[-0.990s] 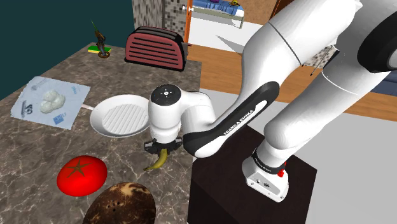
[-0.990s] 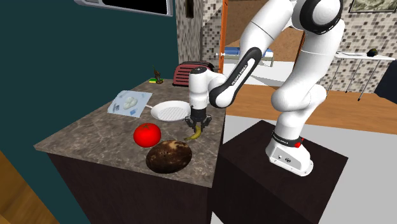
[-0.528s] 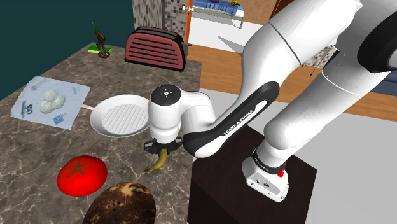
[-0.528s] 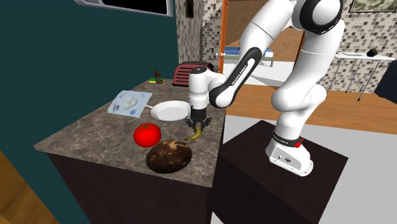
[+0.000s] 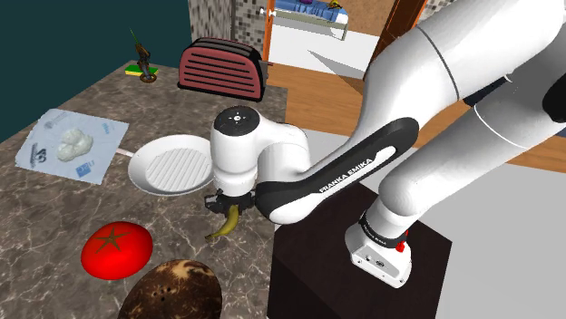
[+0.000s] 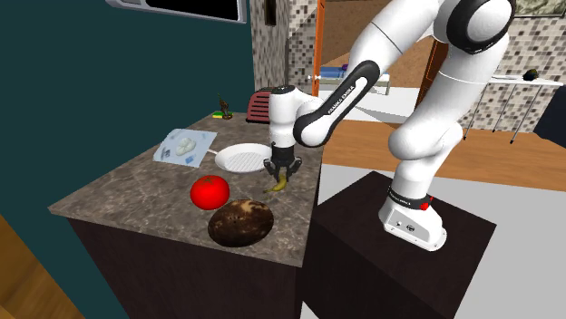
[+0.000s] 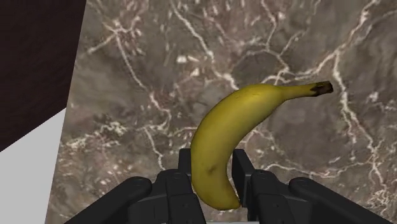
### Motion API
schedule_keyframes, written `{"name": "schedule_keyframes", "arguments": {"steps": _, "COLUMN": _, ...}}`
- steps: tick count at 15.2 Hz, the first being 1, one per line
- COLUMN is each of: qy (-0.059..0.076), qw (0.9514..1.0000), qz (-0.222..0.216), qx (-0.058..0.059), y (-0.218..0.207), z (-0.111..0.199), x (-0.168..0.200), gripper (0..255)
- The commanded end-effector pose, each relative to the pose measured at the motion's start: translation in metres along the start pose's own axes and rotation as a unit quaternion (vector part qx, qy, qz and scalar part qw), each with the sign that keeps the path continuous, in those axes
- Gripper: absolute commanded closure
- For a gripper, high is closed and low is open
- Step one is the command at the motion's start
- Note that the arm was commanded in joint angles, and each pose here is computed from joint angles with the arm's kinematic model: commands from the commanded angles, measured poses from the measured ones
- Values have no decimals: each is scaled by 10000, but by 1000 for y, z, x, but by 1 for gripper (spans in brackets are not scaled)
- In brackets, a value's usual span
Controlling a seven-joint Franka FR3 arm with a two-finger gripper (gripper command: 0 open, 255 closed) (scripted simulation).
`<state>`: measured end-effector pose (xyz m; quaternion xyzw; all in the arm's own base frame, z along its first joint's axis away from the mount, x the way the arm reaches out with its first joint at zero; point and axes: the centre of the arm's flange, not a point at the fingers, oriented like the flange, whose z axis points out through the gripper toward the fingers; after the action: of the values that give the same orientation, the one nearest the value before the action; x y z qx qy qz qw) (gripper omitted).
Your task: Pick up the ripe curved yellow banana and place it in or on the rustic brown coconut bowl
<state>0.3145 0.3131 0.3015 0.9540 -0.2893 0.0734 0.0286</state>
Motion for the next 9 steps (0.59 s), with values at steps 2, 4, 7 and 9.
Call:
{"name": "schedule_keyframes", "arguments": {"steps": 2, "qy": -9, "qw": 10000, "qz": -1, "qx": 6, "y": 1, "z": -17, "x": 4, "gripper": 255}}
{"name": "schedule_keyframes", "arguments": {"steps": 4, "qy": -9, "qw": 10000, "qz": -1, "qx": 6, "y": 1, "z": -28, "x": 6, "gripper": 255}}
{"name": "schedule_keyframes", "arguments": {"steps": 7, "qy": -9, "qw": 10000, "qz": -1, "qx": 6, "y": 1, "z": -43, "x": 8, "gripper": 255}}
{"name": "schedule_keyframes", "arguments": {"steps": 9, "qy": -9, "qw": 10000, "qz": -1, "qx": 6, "y": 1, "z": -54, "x": 10, "gripper": 255}}
